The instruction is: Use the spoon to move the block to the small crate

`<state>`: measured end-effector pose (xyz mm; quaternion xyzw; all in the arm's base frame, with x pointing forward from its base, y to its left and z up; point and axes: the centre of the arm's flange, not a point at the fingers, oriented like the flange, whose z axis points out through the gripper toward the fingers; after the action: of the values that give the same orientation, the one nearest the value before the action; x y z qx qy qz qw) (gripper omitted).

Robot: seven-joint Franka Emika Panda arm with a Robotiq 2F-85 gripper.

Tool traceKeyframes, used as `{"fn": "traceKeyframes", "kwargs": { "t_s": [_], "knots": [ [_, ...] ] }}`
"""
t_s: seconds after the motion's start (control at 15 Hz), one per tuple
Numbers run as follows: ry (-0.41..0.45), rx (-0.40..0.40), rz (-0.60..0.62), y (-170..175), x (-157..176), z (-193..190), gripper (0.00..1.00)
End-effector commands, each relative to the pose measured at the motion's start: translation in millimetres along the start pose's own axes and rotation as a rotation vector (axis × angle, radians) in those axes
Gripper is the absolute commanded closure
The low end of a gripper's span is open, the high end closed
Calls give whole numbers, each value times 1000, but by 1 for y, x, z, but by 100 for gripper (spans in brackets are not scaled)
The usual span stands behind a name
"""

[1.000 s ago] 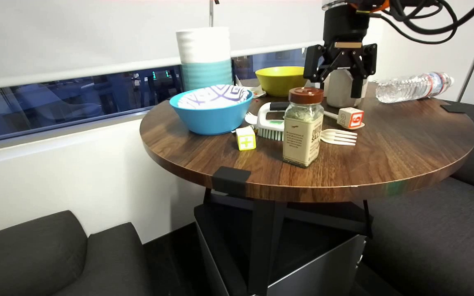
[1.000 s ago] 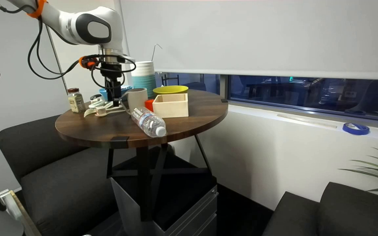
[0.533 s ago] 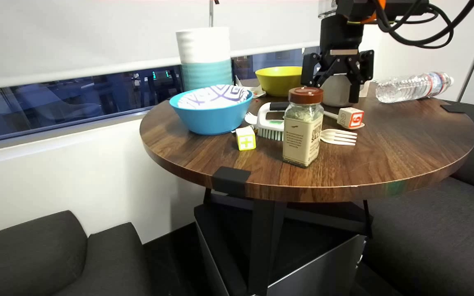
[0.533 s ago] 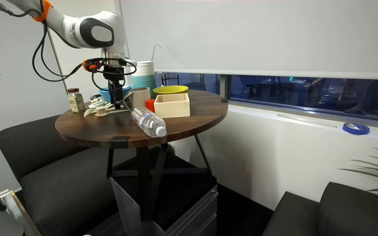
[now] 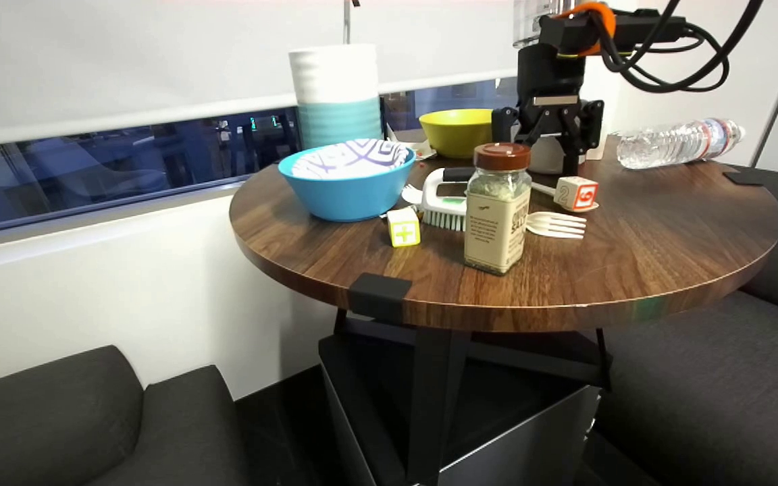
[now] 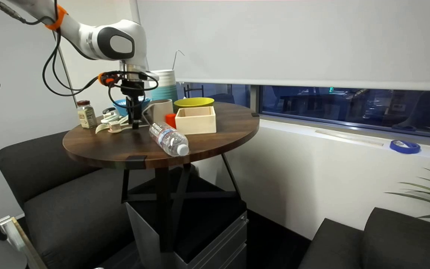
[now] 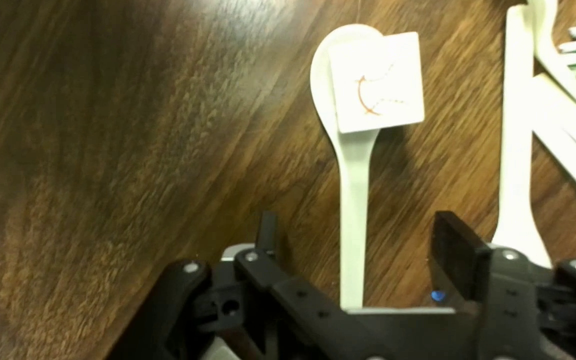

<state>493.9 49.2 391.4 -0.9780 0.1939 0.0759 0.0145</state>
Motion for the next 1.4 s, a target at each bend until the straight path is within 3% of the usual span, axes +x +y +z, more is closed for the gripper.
{"fn": "traceKeyframes", "kwargs": {
  "t_s": [0.0, 0.47, 1.0, 1.33],
  "knots": [
    [7, -17, 10, -6, 11, 0, 51],
    [15, -24, 13, -5, 15, -3, 100],
    [8, -23, 9, 0, 15, -9, 97],
    [13, -17, 7, 13, 12, -42, 97]
  ]
}}
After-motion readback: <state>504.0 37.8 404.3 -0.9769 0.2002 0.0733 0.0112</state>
